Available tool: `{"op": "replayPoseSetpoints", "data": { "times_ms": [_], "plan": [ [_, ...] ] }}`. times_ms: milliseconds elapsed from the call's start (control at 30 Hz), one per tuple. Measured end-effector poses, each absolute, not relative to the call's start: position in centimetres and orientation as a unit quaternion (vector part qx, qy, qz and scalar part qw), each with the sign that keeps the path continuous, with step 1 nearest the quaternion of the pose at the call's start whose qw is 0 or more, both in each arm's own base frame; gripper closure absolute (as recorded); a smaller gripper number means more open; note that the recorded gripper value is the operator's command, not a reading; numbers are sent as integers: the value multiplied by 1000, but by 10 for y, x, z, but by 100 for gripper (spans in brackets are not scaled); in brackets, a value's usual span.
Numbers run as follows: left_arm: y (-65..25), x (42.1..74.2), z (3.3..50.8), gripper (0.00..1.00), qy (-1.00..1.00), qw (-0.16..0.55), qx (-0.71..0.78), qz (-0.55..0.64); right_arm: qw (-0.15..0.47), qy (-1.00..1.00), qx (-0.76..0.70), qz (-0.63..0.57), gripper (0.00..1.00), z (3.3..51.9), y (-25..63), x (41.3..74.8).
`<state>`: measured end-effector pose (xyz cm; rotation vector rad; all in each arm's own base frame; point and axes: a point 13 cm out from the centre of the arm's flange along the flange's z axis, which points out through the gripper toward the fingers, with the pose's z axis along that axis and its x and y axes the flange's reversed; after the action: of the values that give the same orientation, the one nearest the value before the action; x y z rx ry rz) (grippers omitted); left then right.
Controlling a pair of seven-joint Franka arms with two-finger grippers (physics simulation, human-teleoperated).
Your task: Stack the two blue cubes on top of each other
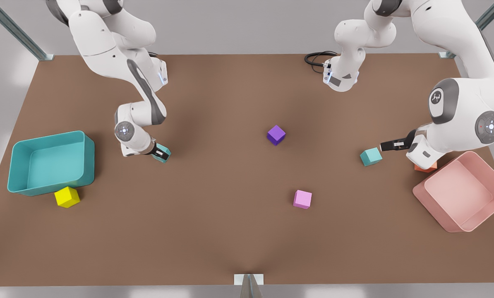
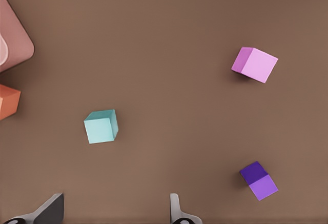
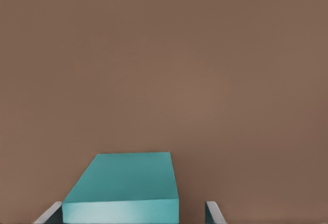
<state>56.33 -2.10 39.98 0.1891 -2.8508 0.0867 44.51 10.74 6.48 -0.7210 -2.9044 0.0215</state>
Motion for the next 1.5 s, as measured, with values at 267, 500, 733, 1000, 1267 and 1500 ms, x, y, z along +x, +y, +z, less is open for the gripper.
{"op": "replayPoseSetpoints", "data": {
  "times_ms": [267,500,733,1000,1267,1500],
  "plan": [
    [-21,563,398,0,-987,145,66,30,83,-964,-254,10,32,44,111,443],
    [7,560,370,0,-981,168,92,28,52,-966,-254,-12,42,77,128,485],
    [23,501,211,0,-967,210,141,17,44,-979,-185,-75,40,135,310,527],
    [59,497,144,0,-972,135,193,17,53,-978,-153,-129,39,124,560,499],
    [59,488,122,0,-976,121,183,16,53,-962,-235,-126,0,92,608,504],
    [66,472,104,0,-974,133,184,16,51,-928,-334,-158,0,171,581,572]
  ]
}}
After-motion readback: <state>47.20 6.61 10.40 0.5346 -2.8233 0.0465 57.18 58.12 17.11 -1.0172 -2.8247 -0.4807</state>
